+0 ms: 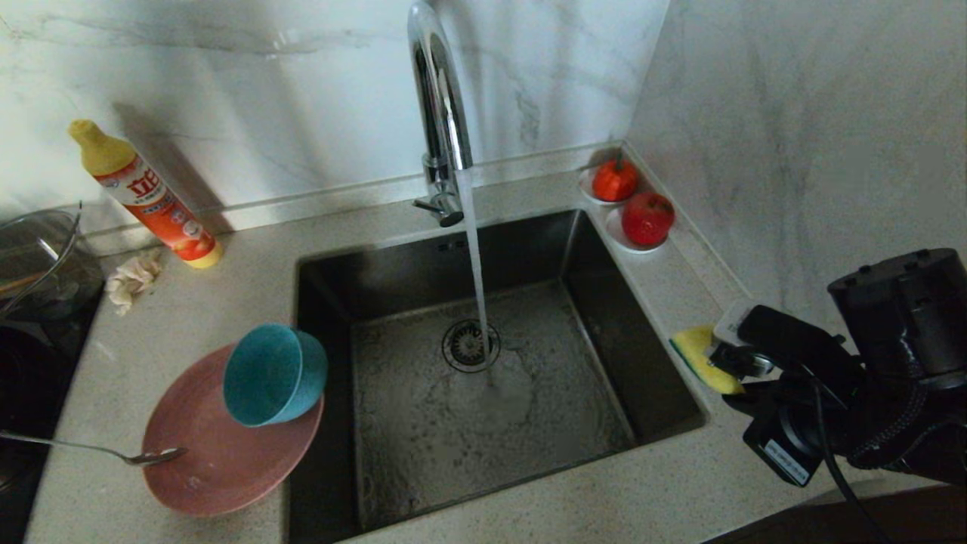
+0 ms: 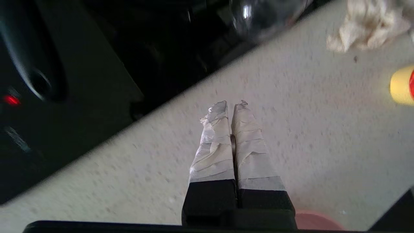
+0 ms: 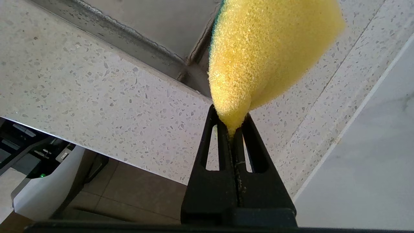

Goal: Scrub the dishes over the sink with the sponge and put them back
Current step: Rinse the spoon

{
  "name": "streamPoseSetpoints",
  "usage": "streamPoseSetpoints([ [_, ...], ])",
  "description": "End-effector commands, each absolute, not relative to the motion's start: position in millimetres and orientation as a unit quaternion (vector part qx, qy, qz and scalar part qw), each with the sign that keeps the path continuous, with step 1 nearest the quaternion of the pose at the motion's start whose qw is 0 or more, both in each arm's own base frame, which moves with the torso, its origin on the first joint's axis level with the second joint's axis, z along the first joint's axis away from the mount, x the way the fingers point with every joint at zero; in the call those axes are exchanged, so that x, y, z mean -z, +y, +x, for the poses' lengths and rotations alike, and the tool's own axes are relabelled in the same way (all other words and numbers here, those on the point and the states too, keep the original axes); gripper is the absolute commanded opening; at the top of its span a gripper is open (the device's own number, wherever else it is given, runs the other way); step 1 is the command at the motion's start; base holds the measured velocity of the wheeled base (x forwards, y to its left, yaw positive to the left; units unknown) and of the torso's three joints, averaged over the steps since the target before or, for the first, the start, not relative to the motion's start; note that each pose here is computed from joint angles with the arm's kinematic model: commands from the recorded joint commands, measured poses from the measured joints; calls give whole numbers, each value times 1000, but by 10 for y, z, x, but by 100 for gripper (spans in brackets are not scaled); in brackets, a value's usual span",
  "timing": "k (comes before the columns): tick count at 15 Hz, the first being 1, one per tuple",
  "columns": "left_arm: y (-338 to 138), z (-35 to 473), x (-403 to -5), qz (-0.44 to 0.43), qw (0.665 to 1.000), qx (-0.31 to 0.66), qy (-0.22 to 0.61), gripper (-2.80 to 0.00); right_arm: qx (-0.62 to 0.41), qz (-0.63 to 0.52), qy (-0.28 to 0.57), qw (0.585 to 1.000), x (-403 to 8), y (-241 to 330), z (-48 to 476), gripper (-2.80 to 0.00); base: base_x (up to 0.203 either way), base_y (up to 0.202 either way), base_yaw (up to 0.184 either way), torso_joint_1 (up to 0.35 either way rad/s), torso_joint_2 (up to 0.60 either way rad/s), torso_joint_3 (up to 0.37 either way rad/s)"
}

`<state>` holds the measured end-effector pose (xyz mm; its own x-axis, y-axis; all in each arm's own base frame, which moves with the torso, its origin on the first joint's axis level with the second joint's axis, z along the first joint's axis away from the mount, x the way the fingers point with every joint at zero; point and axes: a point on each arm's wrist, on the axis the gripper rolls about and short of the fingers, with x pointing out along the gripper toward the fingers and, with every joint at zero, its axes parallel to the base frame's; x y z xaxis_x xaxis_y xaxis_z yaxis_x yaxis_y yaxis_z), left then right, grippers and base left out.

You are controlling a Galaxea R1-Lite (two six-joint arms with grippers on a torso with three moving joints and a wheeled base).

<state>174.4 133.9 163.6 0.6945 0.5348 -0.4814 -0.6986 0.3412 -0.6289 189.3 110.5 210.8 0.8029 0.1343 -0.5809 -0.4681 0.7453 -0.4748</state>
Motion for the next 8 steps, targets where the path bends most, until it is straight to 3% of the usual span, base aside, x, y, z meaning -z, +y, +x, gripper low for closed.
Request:
streamPoseSetpoints([
  [1, 1390, 1694, -1684, -422, 815, -388, 83, -280, -167, -315, 264, 896, -2114, 1100, 1888, -280, 0, 0, 0, 0, 0, 0],
  [8, 1567, 1520, -1739, -386, 824, -408, 77, -280, -167, -313, 259, 898, -2139, 1084, 1862, -280, 0, 0, 0, 0, 0, 0],
])
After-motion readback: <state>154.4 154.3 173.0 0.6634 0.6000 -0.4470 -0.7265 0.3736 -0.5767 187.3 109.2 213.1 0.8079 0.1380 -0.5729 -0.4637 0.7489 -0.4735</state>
